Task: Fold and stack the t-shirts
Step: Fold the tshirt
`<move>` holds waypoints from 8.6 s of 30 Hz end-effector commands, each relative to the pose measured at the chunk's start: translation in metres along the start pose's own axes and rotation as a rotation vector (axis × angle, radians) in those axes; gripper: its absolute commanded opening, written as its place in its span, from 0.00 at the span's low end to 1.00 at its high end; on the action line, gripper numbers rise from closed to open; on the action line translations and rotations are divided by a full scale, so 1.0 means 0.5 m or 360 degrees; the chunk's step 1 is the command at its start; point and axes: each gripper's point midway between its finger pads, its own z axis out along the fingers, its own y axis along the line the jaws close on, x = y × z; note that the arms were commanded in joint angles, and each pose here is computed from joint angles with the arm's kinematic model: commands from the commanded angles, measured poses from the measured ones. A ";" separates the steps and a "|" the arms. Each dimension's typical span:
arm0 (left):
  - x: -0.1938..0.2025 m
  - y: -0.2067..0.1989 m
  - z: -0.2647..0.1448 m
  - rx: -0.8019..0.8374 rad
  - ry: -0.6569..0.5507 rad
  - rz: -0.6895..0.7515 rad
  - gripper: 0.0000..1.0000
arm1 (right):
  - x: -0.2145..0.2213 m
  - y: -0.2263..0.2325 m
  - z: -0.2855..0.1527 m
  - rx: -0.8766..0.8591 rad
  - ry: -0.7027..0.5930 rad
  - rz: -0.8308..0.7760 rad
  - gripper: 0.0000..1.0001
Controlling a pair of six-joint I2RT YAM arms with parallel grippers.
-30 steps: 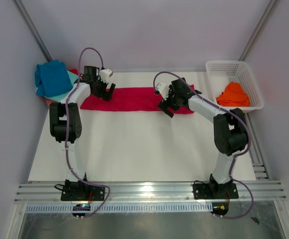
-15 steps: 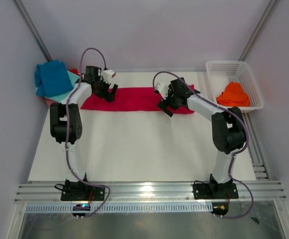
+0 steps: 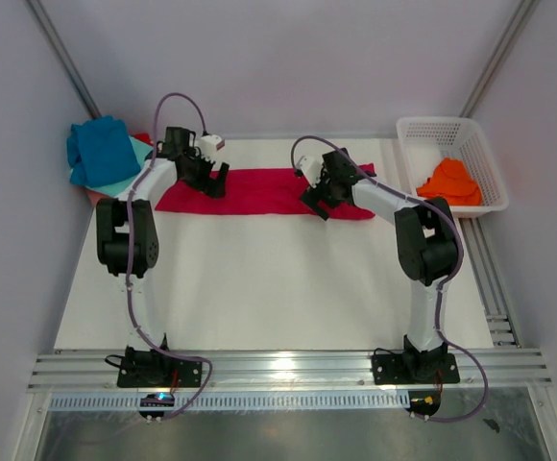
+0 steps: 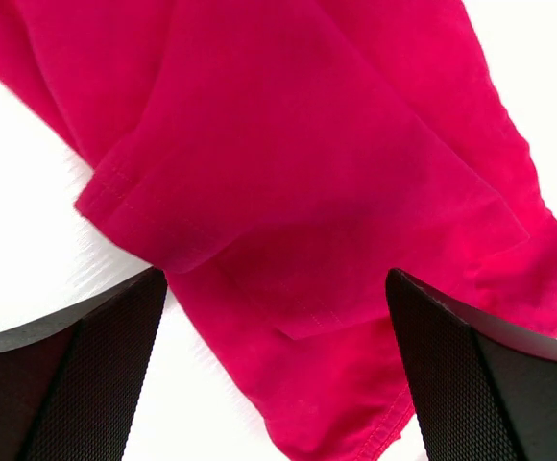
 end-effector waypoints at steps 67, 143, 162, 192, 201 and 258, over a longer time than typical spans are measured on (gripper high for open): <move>0.001 -0.009 -0.038 -0.0158 -0.0034 0.0081 0.99 | -0.196 -0.125 -0.279 0.0357 -0.0518 0.0352 0.99; -0.033 0.139 -0.025 -0.0479 -0.0163 -0.0232 0.99 | 0.046 -0.185 -0.123 0.0550 -0.0108 0.0582 0.99; -0.056 0.094 -0.130 -0.0490 -0.0270 -0.0178 0.99 | 0.021 -0.126 -0.104 0.0334 -0.0211 0.0544 1.00; 0.015 0.110 0.028 -0.0301 -0.0023 -0.0297 0.99 | 0.060 -0.157 -0.031 0.0335 0.0122 0.0555 0.99; 0.036 0.116 0.052 -0.0284 0.0057 -0.0295 0.99 | 0.079 -0.137 -0.009 0.0266 0.0203 0.0593 0.99; 0.249 -0.262 -0.076 0.0534 0.0979 0.0026 0.99 | 0.104 -0.208 0.056 0.0425 0.0435 0.0491 1.00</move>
